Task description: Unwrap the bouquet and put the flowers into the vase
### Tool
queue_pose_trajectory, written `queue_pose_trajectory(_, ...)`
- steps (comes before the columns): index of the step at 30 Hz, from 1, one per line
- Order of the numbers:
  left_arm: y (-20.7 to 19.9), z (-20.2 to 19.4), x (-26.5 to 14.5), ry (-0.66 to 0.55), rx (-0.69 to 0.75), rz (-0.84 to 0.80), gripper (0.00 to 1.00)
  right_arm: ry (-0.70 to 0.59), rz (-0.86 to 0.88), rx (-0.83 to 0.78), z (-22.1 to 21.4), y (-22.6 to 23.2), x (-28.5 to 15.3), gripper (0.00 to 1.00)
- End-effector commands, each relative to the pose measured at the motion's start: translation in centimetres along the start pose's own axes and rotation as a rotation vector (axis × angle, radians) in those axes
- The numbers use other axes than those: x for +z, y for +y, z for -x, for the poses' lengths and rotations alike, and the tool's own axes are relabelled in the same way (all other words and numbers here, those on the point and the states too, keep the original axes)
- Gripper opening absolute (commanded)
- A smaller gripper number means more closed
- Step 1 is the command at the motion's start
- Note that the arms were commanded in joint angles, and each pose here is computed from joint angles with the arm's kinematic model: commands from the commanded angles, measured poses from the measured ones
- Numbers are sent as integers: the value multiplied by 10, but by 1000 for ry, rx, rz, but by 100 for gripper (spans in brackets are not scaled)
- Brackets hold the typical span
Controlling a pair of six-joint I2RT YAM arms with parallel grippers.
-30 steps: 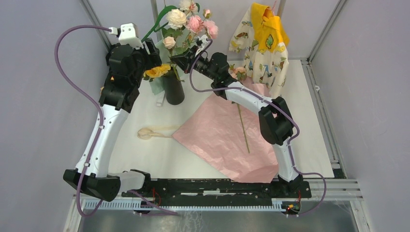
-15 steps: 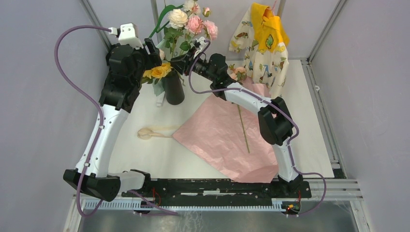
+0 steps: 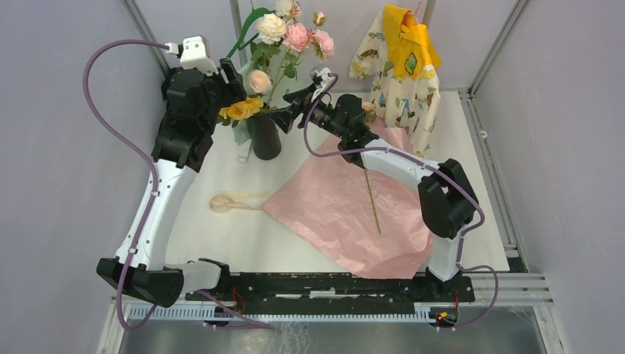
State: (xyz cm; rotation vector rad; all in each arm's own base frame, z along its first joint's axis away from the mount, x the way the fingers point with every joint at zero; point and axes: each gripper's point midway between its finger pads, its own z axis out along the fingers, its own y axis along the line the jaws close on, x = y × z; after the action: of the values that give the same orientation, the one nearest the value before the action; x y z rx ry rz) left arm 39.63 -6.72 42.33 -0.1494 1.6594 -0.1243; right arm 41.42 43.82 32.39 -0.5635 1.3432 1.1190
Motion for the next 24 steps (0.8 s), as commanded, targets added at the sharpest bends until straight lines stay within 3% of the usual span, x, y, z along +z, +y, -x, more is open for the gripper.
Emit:
queue_pose_trajectory(1,0,11,-3,-42,-66,13,77,-124,-27,-78,60,19,-24,98)
queue_pose_trajectory(8,0,15,-6,-51,-76,15,77,20,-157,-180,45,6,-59,98)
queue_pose_trajectory(17,-1,18,-9,-58,-88,10,77,116,-347,-269,42,-17,-103,98)
queue_pose_trajectory(24,-5,32,-21,-82,-128,-18,77,344,-713,-301,10,-95,-152,93)
